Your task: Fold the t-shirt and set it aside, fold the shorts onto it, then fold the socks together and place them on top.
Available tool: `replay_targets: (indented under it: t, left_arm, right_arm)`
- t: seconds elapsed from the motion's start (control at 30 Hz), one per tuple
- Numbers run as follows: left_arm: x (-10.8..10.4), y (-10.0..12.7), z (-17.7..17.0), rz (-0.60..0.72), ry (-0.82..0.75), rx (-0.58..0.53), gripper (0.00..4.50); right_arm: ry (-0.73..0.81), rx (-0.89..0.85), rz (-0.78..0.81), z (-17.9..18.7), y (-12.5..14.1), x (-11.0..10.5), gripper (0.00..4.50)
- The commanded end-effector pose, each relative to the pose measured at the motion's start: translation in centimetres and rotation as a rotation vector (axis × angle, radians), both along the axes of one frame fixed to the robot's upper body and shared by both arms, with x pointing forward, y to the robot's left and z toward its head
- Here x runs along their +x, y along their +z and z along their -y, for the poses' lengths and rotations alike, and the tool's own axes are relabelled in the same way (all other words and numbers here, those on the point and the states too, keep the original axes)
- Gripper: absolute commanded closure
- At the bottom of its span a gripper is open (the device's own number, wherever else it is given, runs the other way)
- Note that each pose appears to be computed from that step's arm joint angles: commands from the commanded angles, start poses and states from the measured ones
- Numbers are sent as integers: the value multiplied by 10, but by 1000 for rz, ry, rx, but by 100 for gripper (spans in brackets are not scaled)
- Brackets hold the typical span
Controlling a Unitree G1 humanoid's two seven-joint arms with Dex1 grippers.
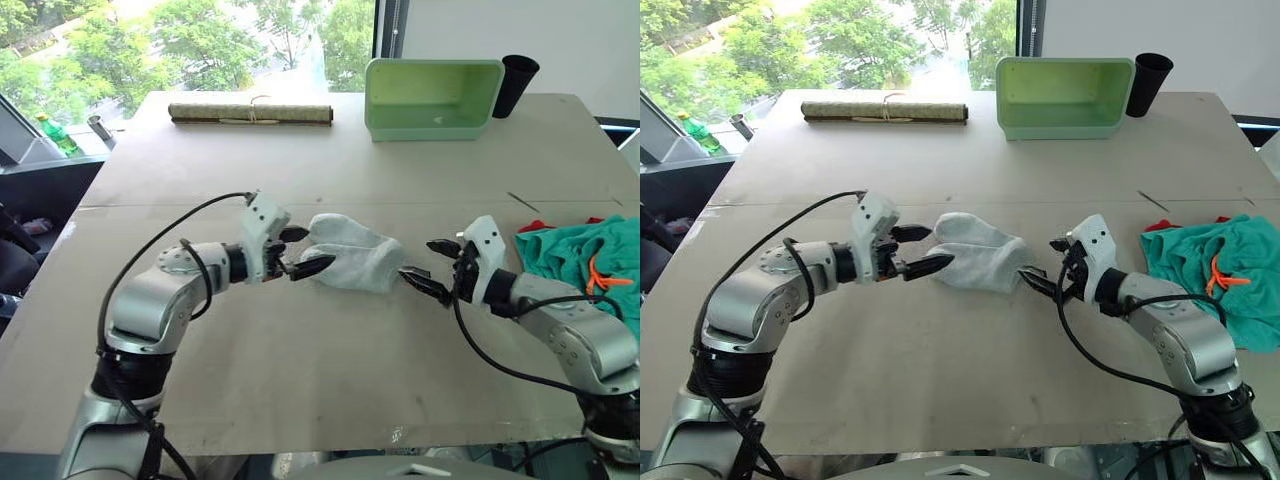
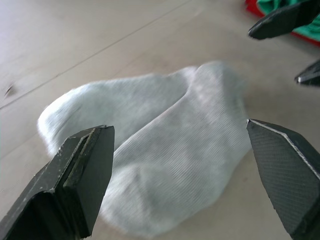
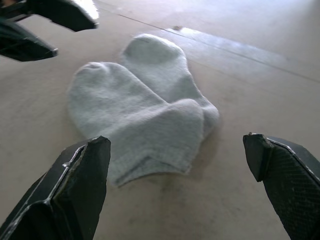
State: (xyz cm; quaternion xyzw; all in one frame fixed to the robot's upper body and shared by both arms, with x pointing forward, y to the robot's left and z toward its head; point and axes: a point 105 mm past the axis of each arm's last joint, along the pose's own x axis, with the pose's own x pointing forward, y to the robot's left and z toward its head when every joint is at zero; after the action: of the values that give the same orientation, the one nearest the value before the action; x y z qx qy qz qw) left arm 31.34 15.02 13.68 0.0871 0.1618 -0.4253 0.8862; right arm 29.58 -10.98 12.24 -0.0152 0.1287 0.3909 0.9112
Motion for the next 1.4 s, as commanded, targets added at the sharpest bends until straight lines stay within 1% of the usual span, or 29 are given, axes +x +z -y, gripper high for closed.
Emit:
replay_targets:
  t: [0.03, 0.07, 0.1, 0.13, 0.17, 0.2, 0.23, 0.27, 0.33, 0.37, 0.43, 0.47, 0.57, 0.6, 0.63, 0.7, 0.8, 0.83, 0.87, 0.9, 1.1, 1.17, 1.23, 1.27, 1.3, 1.4]
  left_arm:
    - [4, -5, -19, -9, 19, 15, 2]
    - [4, -8, -22, -30, 11, 11, 2]
    - [4, -10, -24, -48, 1, 3, 0]
    - [3, -12, -25, -67, -7, -12, 0]
    - [5, -13, -28, -86, -2, -25, 0]
    - [7, -15, -29, -92, 2, -27, 0]
    - [8, -16, -30, -105, 3, -36, 0]
    - [9, -16, -30, -117, 1, -44, 0]
    - [13, -17, -28, -137, -5, -72, 0]
    - [15, -17, -27, -150, -6, -91, 0]
    - [19, -17, -23, -184, -10, -139, 0]
    - [20, -17, -21, -197, -15, -151, 0]
    - [24, -25, -18, -221, -21, -131, 0]
    - [24, -27, -17, -230, -23, -127, 54]
    - [25, -29, -16, -232, -26, -124, 81]
    - [26, -29, -16, -232, -34, -123, 193]
    - [27, -20, -15, -229, -41, -171, 323]
    - [28, -17, -16, -229, -41, -185, 359]
    - [28, -15, -17, -229, -44, -192, 409]
    - [28, -14, -17, -229, -47, -192, 443]
    - [27, -9, -24, -213, -52, -172, 443]
    - [30, 1, -27, -168, -56, -161, 443]
    - [40, 31, -26, -78, -70, -169, 443]
    - [43, 42, -25, -53, -74, -177, 443]
    - [46, 51, -24, -33, -77, -180, 443]
    - [56, 68, -21, 9, -83, -181, 443]
  right_arm:
    - [-41, 21, -31, -1, -2, 9, 0]
    - [-48, 42, -43, -3, -2, 12, 0]
    - [-48, 59, -50, -5, -1, 13, 40]
    - [-45, 74, -56, -7, 0, 15, 52]
    - [-40, 82, -60, -10, 0, 16, 76]
    - [-25, 76, -60, -13, -1, 16, 134]
    - [-5, 70, -64, -15, -1, 16, 173]
    - [8, 75, -67, -18, -1, 16, 232]
    - [21, 85, -74, -21, 0, 15, 314]
    - [22, 85, -73, -21, 0, 15, 372]
    - [22, 83, -72, -21, 1, 15, 446]
    - [21, 83, -72, -21, 1, 16, 446]
    - [14, 83, -66, -20, 3, 17, 446]
    - [13, 83, -64, -20, 3, 17, 450]
    - [11, 83, -60, -20, 4, 17, 450]
    - [9, 83, -57, -20, 5, 16, 450]
    - [1, 87, -53, -19, 6, 15, 450]
    - [-2, 87, -52, -18, 6, 15, 450]
    - [-4, 87, -51, -18, 6, 14, 450]
    - [-5, 86, -50, -18, 6, 14, 450]
    - [-5, 92, -42, -20, 10, 13, 450]
    - [4, 98, -37, -23, 14, 11, 450]
    - [12, 102, -35, -25, 19, 8, 450]
    - [14, 102, -34, -25, 21, 7, 450]
    - [14, 101, -34, -25, 23, 6, 450]
    - [5, 92, -37, -24, 26, 8, 450]
